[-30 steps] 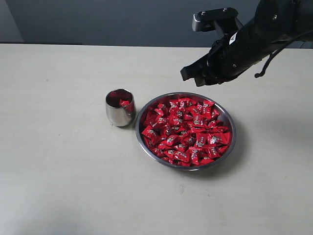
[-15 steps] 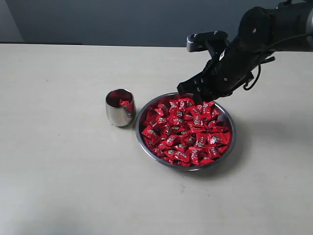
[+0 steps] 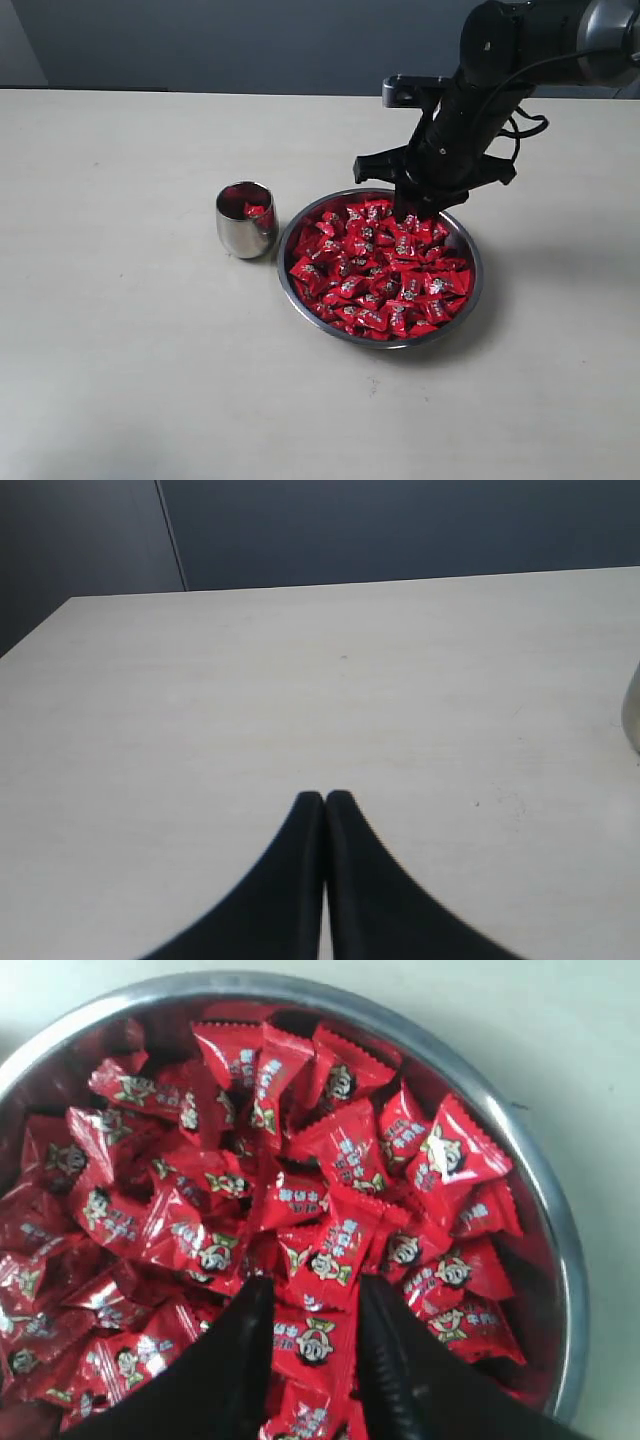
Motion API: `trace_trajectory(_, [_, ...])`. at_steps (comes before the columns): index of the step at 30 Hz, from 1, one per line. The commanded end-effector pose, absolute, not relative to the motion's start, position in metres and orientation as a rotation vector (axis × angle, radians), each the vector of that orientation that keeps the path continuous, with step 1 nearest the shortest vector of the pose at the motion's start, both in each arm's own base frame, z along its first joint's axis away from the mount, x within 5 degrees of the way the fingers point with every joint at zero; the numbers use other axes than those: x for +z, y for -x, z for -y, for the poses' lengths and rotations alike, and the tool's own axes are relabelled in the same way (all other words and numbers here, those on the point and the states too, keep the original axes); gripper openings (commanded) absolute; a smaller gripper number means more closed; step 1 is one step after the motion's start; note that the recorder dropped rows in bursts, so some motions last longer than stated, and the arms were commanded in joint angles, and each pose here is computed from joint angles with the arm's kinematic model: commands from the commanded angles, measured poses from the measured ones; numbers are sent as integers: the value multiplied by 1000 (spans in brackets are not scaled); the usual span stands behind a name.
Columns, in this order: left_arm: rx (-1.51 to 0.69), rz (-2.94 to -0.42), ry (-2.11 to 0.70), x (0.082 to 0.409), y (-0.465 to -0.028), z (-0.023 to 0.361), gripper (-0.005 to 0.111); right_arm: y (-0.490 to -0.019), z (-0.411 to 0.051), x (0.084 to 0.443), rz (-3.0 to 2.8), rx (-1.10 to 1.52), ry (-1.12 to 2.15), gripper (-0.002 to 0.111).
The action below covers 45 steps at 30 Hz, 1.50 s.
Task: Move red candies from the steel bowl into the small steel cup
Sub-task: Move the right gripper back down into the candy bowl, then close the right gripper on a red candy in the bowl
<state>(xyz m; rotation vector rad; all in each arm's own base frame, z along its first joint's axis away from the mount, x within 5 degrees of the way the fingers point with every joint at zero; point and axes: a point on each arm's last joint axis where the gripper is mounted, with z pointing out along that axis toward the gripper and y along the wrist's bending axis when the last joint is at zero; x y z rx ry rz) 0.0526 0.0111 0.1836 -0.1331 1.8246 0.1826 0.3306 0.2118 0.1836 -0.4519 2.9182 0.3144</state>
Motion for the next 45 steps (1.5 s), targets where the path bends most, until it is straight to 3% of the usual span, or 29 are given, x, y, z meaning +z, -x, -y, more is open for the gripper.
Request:
trace_trajectory(1, [179,-1817,126,183,-53,-11,0,-330,-208,183,-2954,302,447,29])
trace_trajectory(12, [179,-1817,126,183,-53,-11,0,-325,-218,186,-3038,518,123,29])
trace_trajectory(18, [179,-1817,126,183,-53,-11,0,-329,-212,174,-3168,315,-44,29])
trace_trajectory(45, [179,-1817,126,183,-53,-11,0,-366,-224,154,-3232,123,-91,29])
